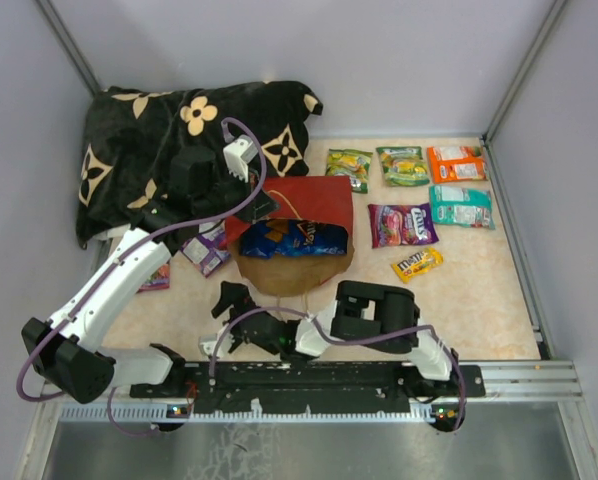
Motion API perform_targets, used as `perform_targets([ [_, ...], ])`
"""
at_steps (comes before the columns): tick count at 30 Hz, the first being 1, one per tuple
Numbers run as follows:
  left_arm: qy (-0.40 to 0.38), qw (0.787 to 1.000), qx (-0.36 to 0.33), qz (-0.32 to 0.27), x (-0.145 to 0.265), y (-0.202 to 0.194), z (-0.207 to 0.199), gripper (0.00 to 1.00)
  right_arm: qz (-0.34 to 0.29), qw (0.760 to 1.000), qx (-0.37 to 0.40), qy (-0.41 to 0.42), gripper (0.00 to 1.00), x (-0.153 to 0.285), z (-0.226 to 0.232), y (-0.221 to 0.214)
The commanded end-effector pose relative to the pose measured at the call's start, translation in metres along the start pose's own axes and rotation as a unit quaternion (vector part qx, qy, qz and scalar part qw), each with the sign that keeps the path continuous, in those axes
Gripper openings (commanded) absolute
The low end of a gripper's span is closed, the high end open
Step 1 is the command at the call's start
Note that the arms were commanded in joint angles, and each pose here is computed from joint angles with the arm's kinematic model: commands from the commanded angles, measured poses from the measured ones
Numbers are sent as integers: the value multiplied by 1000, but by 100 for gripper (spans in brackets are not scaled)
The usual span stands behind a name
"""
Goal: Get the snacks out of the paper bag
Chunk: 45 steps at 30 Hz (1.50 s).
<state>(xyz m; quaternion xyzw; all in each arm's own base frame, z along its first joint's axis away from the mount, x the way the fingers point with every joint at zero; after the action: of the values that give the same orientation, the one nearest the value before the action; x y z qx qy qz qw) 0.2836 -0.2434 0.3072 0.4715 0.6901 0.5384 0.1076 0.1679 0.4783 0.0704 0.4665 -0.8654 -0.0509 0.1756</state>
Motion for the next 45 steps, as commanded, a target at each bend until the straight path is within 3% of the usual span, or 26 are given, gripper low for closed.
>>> perform_targets([
  [1, -7, 1000, -6, -16, 4, 11, -4, 0, -8, 998, 65, -4, 91, -28, -28, -13],
  [13, -8, 1000, -7, -16, 6, 11, -5, 0, 18, 993, 74, 88, 60, -79, -6, -56],
  [20, -12, 1000, -9, -19, 8, 13, -7, 0, 20, 996, 55, 68, 36, -96, -11, -69],
  [23, -10, 1000, -9, -20, 8, 13, -7, 0, 16, 997, 40, 63, 20, -100, -13, -66],
  [31, -12, 1000, -6, -27, 12, 17, -5, 0, -25, 997, -34, 61, 0, -87, -16, -21],
  [42, -7, 999, -5, -33, 16, 19, -3, 0, -28, 989, -147, -5, 0, -81, -29, 41],
  [43, -7, 999, -5, -33, 16, 19, -3, 0, -32, 985, -165, -21, 13, -79, -34, 40],
  [45, -8, 999, -4, -31, 15, 18, -3, 0, -42, 976, -195, -82, 61, -71, -55, 33],
])
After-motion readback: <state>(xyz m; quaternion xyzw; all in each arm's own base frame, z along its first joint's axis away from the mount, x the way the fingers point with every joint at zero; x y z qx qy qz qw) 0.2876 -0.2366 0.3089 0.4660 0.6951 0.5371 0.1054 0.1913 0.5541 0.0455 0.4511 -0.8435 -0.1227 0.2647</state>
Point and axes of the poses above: each gripper's point midway between its finger pads, its own x axis back along the fingers, its own z axis along the line the jaws close on, y = z × x, the point moved 2 cm from there along x, back along the fingers, and after that the axes turned 3 degrees about x, right-handed, at the moved point
